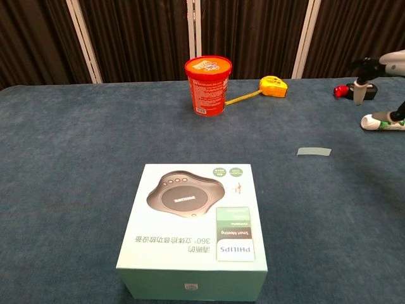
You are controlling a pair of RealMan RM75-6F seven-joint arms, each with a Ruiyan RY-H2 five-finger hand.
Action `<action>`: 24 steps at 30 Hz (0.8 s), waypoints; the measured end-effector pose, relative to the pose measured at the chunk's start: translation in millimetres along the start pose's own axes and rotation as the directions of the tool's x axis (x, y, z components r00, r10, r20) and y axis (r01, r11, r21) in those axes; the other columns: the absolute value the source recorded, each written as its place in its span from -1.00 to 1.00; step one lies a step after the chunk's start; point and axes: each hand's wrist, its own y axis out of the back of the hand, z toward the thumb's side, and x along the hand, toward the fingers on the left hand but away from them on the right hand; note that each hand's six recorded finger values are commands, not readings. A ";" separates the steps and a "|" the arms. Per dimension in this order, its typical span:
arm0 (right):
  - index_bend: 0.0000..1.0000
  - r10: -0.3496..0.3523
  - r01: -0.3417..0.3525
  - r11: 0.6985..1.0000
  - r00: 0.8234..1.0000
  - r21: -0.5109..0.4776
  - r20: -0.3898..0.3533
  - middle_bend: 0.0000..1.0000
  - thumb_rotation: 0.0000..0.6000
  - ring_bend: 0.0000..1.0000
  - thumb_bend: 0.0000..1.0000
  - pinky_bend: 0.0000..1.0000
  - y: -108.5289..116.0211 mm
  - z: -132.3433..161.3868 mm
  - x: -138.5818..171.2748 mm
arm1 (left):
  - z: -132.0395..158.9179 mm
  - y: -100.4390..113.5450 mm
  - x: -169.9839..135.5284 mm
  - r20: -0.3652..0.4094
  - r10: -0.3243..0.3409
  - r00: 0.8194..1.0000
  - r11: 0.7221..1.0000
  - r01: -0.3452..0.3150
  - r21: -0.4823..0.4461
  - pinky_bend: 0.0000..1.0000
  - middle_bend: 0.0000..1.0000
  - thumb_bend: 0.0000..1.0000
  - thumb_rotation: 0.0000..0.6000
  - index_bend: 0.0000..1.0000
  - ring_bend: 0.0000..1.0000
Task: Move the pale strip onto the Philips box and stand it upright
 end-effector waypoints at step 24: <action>0.01 0.116 -0.117 0.993 0.992 0.027 0.045 -1.00 1.00 -1.00 -0.35 -1.00 -80.4 16.4 -54.9 | -6.7 -9.6 9.8 -0.046 -0.025 0.999 0.999 0.026 0.022 -1.00 -1.00 -1.00 1.00 -1.00 -1.00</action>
